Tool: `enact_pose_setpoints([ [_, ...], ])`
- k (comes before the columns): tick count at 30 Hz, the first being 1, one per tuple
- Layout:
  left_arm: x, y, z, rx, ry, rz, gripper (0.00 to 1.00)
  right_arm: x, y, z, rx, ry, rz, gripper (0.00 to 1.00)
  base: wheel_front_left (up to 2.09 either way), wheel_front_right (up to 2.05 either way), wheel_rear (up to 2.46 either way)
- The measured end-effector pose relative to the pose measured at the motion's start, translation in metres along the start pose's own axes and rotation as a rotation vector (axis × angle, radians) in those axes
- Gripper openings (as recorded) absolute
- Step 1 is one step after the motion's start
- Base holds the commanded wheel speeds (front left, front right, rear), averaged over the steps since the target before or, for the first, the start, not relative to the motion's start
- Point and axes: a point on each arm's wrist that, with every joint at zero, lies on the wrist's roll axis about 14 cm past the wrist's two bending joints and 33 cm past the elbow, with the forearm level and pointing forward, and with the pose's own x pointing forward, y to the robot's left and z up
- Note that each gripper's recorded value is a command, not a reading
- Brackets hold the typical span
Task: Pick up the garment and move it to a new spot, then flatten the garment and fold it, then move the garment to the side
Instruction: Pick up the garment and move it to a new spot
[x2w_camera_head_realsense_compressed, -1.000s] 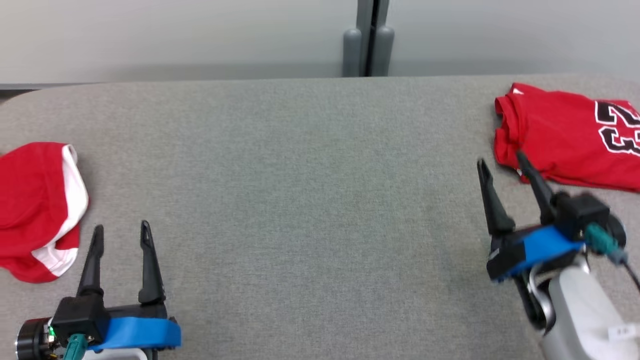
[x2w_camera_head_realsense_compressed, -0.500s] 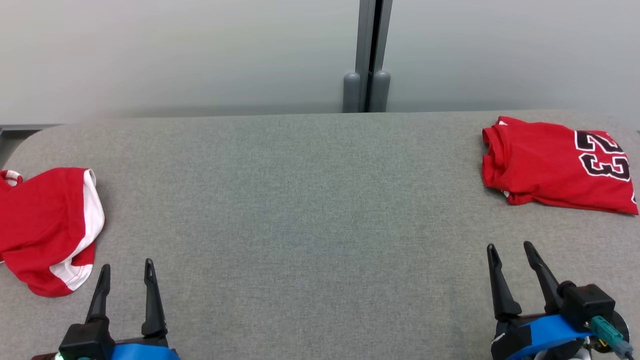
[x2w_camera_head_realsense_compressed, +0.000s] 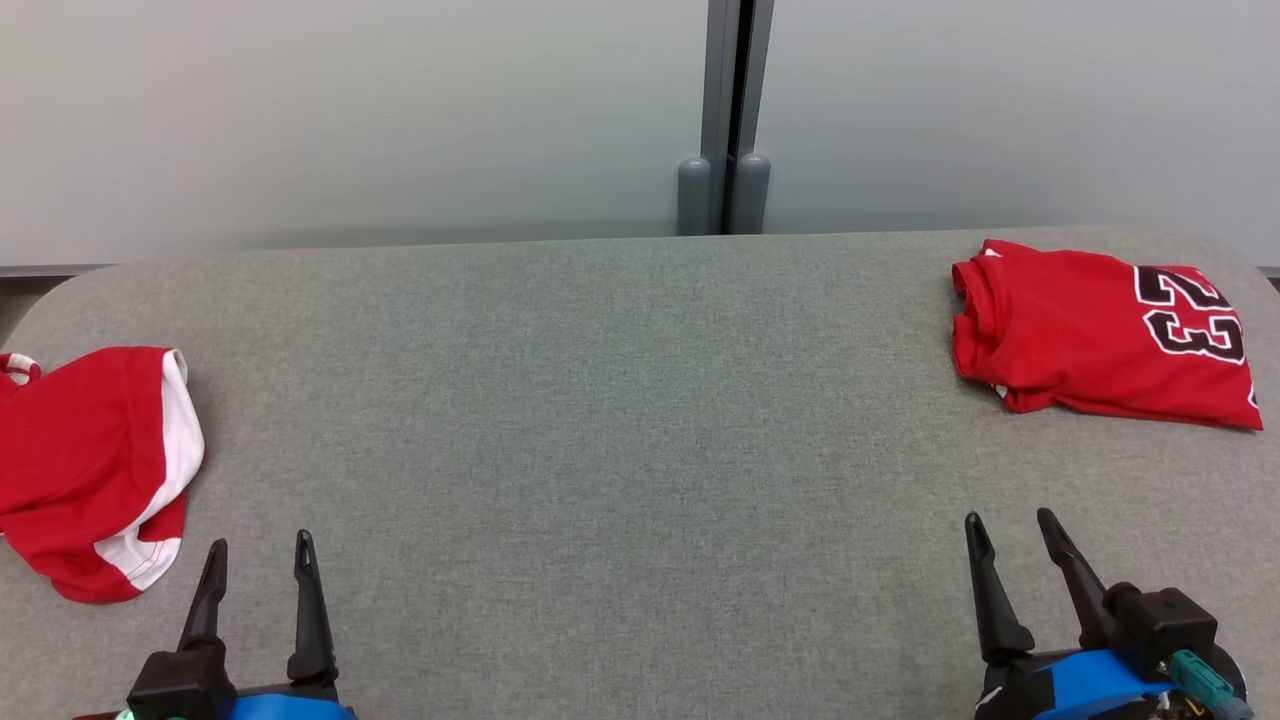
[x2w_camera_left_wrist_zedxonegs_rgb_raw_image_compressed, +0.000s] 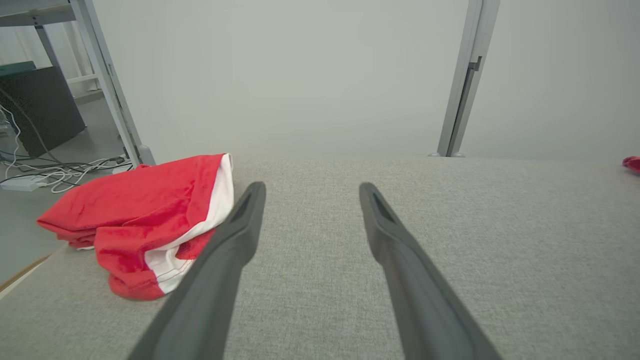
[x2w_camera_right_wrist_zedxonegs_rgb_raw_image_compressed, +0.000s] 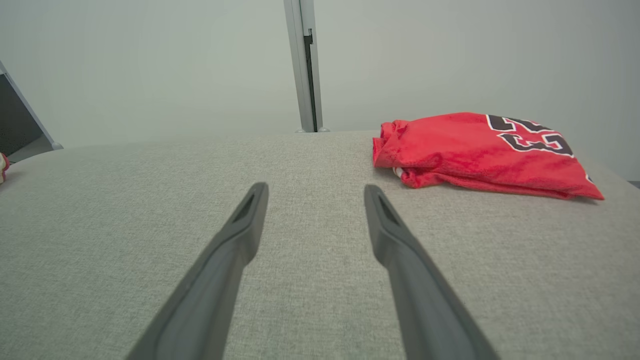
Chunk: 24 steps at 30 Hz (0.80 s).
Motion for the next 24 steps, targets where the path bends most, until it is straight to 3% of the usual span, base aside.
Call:
enact_pose_setpoints([
  [13, 0.000, 0.004, -0.001, 0.005, 0.005, 0.008, 1.00, 0.001, 0.002, -0.006, 0.016, 0.018, 0.004, 1.00, 0.00, 0.00, 0.00],
  [24, -0.012, 0.038, 0.014, 0.018, -0.042, 0.122, 1.00, 0.020, 0.040, -0.007, 0.025, 0.019, 0.118, 1.00, 0.00, 0.00, 0.00],
])
